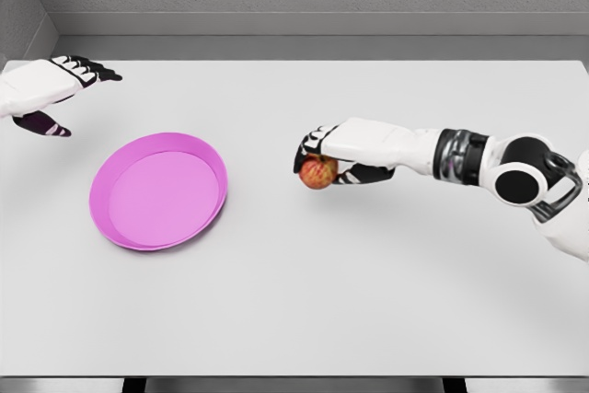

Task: Put the apple on the plate with both arms

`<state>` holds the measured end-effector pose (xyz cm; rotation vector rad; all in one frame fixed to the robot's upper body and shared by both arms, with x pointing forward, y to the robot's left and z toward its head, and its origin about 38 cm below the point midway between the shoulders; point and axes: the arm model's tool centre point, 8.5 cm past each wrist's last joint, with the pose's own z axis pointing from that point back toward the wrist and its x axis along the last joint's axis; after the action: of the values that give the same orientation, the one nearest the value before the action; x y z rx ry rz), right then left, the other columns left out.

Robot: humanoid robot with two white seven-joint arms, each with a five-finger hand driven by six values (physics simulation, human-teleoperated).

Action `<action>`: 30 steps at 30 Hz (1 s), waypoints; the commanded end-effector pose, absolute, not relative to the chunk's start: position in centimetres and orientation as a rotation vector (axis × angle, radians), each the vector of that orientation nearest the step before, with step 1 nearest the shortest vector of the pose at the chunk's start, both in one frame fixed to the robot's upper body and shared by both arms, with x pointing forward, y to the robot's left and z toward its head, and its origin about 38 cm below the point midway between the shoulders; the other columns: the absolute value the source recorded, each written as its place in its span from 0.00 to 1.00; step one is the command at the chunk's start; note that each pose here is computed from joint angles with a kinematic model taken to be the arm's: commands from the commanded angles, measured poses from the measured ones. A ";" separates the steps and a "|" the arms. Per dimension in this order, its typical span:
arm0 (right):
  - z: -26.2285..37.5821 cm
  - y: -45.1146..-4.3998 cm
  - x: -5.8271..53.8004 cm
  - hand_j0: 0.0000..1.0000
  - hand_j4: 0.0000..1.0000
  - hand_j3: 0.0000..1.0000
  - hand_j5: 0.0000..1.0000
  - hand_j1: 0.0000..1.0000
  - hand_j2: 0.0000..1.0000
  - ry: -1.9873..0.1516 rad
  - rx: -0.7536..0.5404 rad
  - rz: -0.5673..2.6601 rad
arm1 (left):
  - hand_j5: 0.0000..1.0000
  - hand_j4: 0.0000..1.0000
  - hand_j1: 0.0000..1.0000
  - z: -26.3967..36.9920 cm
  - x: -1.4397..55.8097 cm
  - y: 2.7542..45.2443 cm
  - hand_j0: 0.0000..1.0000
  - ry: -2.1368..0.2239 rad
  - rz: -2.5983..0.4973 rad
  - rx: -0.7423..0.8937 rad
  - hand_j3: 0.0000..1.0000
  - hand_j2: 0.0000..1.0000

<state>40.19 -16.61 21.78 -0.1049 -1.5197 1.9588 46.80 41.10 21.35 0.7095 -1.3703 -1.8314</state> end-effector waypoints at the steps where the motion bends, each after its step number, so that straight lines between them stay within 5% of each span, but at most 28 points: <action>1: 21.6 -16.3 40.2 0.50 0.50 0.50 0.50 0.50 0.50 -1.522 -0.093 1.956 | 1.00 1.00 1.00 21.4 46.8 41.2 1.00 -1.374 -1.824 0.708 1.00 1.00; 7: 21.7 -15.9 40.1 0.51 0.51 0.51 0.51 0.51 0.51 -1.531 -0.088 1.957 | 1.00 1.00 1.00 21.4 46.8 41.1 1.00 -1.376 -1.825 0.708 1.00 1.00; 8: 21.7 -15.9 40.1 0.58 0.58 0.58 0.58 0.58 0.58 -1.530 -0.088 1.956 | 1.00 1.00 1.00 21.4 46.8 41.1 1.00 -1.376 -1.825 0.708 1.00 1.00; 9: 21.6 -16.1 40.3 0.97 0.97 0.97 0.97 0.97 0.97 -1.513 -0.099 1.941 | 1.00 1.00 1.00 21.4 46.8 41.1 1.00 -1.376 -1.825 0.708 1.00 1.00; 10: 21.6 -16.2 40.5 1.00 1.00 1.00 1.00 1.00 1.00 -1.495 -0.115 1.923 | 1.00 1.00 1.00 21.4 46.8 41.1 1.00 -1.376 -1.825 0.708 1.00 1.00; 23: 22.0 -17.0 40.7 1.00 1.00 1.00 1.00 1.00 1.00 -1.492 -0.141 1.917 | 1.00 1.00 1.00 21.5 46.8 41.1 1.00 -1.382 -1.817 0.709 1.00 1.00; 30: 30.8 -29.1 42.5 1.00 1.00 1.00 1.00 1.00 1.00 -1.500 -0.532 1.808 | 1.00 1.00 1.00 20.9 46.9 40.0 1.00 -1.396 -1.831 0.684 1.00 1.00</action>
<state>42.58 -26.24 28.41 -0.4395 -1.4986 1.8164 46.84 40.53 21.13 0.6974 -1.3842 -1.8318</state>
